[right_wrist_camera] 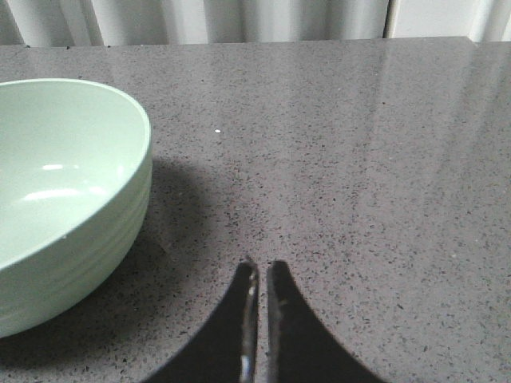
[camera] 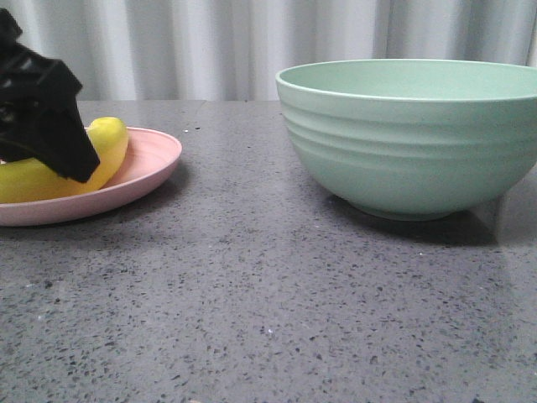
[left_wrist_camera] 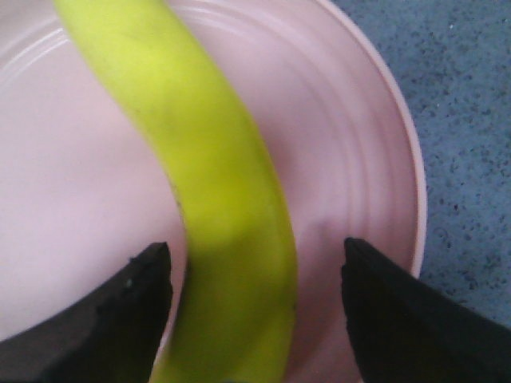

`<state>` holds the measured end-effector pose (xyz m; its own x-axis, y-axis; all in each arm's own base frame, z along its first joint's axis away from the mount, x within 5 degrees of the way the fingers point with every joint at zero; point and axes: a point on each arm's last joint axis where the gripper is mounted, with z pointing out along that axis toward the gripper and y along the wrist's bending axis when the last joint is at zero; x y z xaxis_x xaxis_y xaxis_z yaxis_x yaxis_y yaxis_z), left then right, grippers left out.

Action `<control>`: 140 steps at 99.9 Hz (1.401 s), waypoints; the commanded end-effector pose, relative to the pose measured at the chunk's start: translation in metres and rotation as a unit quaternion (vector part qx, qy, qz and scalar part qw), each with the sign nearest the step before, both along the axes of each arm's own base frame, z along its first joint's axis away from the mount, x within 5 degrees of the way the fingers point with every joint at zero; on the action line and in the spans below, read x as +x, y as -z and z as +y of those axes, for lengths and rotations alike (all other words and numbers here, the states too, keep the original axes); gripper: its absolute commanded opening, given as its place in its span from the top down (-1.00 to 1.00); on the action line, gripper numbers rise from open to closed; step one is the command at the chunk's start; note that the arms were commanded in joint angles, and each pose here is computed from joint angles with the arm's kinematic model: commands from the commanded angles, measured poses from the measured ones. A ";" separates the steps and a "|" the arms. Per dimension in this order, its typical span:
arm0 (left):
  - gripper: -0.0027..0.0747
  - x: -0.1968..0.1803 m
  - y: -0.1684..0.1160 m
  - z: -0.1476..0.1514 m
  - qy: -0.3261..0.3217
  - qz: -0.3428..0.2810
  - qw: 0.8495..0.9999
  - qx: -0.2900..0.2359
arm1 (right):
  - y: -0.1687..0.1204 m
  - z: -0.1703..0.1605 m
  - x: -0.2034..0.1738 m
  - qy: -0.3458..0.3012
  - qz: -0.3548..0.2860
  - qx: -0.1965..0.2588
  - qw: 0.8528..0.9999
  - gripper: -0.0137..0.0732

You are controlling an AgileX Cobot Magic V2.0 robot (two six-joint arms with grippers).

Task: Transfer banana from pink plate to green bowl

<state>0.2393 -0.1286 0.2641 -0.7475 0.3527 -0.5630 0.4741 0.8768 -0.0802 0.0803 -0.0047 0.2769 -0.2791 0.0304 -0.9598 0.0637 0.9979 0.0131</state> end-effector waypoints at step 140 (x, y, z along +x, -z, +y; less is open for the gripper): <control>0.98 -0.024 -0.095 -0.051 0.115 -0.123 0.984 -0.058 | -0.083 0.015 0.023 -0.074 0.044 0.042 0.995 0.65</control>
